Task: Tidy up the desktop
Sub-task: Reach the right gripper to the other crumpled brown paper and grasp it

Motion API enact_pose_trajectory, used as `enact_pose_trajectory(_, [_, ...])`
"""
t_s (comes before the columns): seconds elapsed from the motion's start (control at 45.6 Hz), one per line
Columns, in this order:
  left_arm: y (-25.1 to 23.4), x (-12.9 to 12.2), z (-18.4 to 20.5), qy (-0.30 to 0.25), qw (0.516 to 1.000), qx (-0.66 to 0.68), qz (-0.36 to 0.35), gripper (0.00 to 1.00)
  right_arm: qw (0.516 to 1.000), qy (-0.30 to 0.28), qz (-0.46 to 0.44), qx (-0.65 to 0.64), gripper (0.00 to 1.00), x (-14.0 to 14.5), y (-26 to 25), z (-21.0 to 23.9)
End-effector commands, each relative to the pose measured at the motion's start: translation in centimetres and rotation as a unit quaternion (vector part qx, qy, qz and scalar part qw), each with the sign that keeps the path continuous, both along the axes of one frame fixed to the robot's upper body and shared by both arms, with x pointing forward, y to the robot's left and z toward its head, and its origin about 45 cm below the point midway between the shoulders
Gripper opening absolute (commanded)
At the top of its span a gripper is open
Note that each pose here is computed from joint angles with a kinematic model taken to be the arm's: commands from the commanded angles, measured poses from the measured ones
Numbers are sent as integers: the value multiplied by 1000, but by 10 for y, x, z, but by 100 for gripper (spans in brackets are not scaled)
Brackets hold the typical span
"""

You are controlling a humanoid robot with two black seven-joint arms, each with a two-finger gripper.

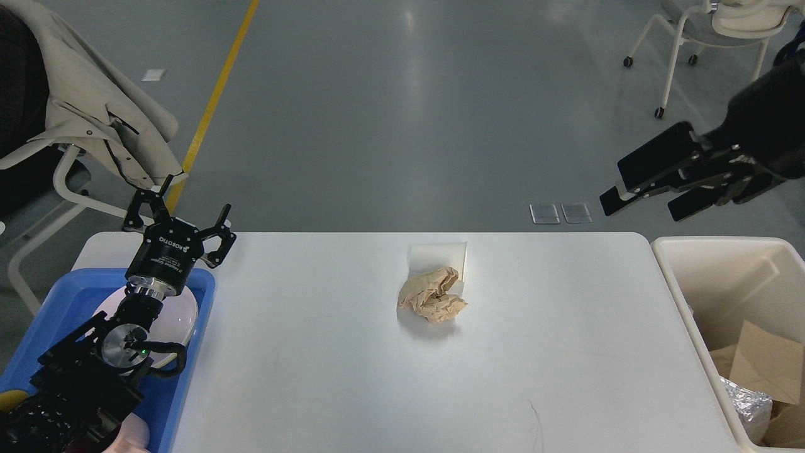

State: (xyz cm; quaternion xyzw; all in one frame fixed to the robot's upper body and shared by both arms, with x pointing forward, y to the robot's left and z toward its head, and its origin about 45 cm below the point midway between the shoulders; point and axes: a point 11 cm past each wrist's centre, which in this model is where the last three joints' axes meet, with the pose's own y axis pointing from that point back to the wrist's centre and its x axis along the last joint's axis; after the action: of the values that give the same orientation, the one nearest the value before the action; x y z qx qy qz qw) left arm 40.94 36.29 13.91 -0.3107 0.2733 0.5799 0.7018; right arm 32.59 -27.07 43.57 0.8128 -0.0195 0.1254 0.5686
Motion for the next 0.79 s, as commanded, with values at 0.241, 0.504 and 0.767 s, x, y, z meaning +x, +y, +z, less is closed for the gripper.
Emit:
enact_pose_trajectory(0.241, [0, 0, 0, 0, 1000, 0, -1, 100, 989, -30, -114, 84, 100, 69, 51, -189])
enact_pose_trajectory(0.504, [-1, 1, 0, 0, 1000, 0, -2, 100, 980, -69, -159, 101, 100, 91, 97, -273])
enact_pose_trajectory(0.767, [-1, 0, 0, 0, 1000, 0, -1, 100, 976, -58, -193, 83, 100, 81, 132, -322])
